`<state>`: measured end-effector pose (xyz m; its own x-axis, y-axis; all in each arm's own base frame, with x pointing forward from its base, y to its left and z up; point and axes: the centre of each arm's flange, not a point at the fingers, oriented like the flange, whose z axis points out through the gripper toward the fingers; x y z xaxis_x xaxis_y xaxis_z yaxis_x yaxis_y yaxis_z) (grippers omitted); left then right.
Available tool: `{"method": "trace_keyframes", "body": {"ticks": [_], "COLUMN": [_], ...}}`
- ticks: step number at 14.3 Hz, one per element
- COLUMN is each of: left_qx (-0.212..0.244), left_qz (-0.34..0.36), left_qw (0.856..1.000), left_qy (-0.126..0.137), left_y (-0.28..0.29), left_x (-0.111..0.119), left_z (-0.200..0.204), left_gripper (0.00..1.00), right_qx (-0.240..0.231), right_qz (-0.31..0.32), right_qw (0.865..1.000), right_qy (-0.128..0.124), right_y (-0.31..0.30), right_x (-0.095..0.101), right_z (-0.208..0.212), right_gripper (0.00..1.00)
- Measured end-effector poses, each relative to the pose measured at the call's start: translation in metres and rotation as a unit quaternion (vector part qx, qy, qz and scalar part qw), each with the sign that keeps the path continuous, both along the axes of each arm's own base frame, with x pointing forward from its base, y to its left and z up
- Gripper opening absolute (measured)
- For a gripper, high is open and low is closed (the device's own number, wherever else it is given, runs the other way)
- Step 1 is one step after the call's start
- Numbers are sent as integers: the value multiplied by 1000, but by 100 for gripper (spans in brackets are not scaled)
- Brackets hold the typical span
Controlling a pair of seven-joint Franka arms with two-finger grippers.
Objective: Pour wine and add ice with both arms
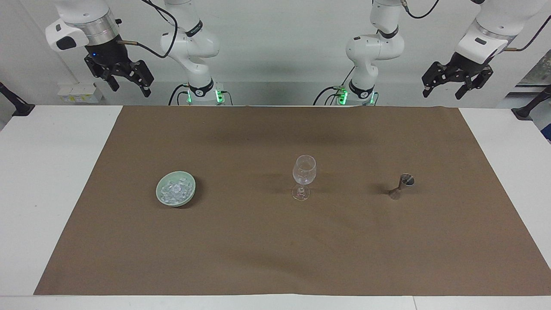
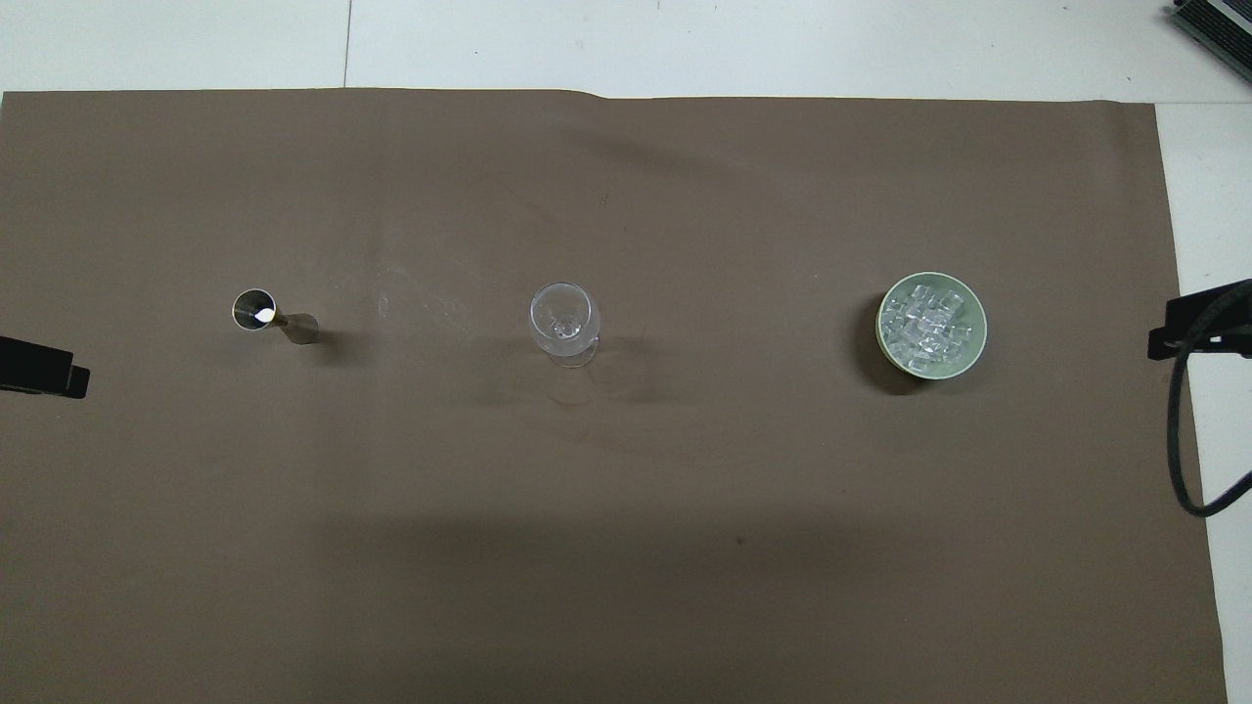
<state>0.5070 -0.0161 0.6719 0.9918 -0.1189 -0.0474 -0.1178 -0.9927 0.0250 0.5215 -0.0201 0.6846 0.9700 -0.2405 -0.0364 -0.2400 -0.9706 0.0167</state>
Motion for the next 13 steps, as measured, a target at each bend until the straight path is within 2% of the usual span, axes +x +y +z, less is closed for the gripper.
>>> {"method": "trace_keyframes", "body": {"ticks": [8, 13], "left_qx": [0, -1], "left_qz": [-1, 13], "left_qw": [1000, 1000], "left_qy": [-1, -24], "left_y": [-1, 0], "left_x": [0, 10], "left_z": [0, -3], "left_gripper": [100, 100], "right_qx": [0, 0], "right_qz": [0, 0], "right_qw": [1000, 1000], "right_qy": [0, 0], "right_y": [0, 0], "right_x": [0, 0], "right_z": [0, 0], "right_gripper": [100, 100]}}
